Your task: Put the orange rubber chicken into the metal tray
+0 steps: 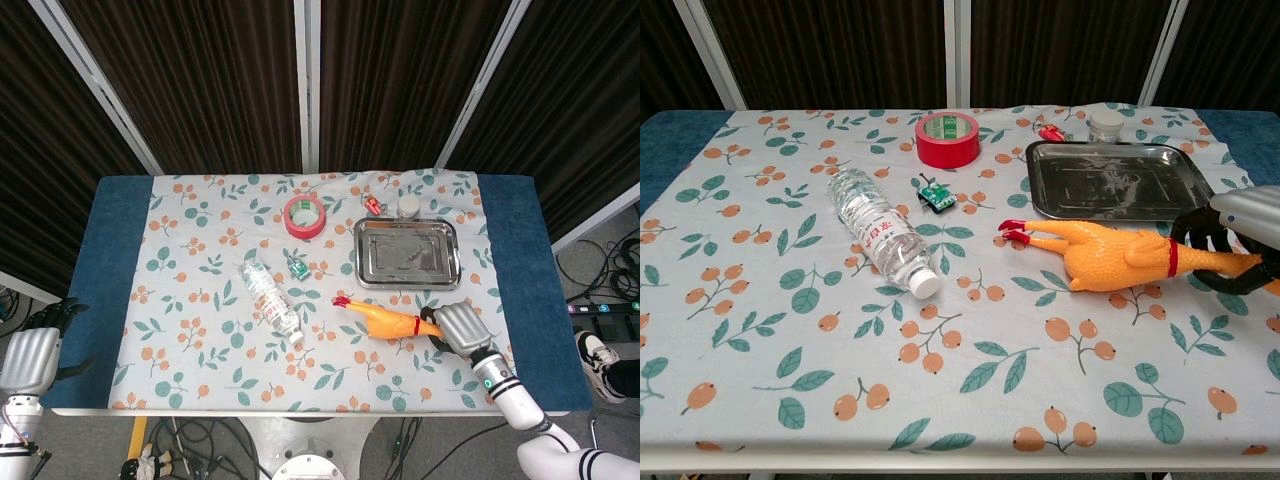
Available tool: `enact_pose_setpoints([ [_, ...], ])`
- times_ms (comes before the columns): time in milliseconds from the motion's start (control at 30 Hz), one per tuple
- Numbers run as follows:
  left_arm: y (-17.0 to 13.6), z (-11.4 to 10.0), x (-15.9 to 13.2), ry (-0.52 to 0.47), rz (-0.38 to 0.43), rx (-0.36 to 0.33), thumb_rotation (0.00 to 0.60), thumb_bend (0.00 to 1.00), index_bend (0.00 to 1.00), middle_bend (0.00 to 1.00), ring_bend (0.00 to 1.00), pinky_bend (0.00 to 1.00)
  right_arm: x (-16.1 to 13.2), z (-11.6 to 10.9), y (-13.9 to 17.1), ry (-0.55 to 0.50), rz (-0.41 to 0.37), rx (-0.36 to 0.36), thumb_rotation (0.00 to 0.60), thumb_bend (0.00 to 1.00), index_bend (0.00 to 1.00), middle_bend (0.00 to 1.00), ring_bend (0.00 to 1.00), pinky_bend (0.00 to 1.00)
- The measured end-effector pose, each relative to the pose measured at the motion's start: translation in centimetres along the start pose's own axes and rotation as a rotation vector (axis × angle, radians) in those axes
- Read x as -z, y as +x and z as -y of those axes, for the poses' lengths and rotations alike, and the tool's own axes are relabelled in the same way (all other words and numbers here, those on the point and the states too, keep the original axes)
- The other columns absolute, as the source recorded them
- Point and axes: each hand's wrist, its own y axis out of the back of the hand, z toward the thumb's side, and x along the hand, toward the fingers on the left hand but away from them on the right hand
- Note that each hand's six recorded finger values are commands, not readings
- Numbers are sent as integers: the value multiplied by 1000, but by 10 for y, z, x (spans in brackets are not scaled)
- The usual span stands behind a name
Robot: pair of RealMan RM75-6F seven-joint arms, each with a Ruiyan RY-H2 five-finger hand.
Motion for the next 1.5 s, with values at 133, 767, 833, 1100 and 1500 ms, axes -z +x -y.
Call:
enact_pose_setpoints([
  [133,16,-15,-19,-79,89,-31,600,159,298,266,208,236,-2,-32,-1,10,-69,28,600,625,843,737,657,926],
  [767,117,-63,-156,-484,410,17,600,13,195,212,193,243,-97,-203,-76,-61,-292,12,600,626,874,757,678,942],
  [833,121,-62,-166,-478,410,28,600,0,185,193,170,242,-110,-210,-85,-86,-302,9,600,626,874,757,678,942],
  [1100,126,-56,-196,-450,403,63,600,0,179,183,169,242,-156,-216,-116,-164,-313,-13,600,626,874,758,679,943],
  [1500,137,-54,-231,-338,359,103,600,0,177,182,169,242,-216,-217,-155,-184,-239,-17,600,628,874,757,679,946],
])
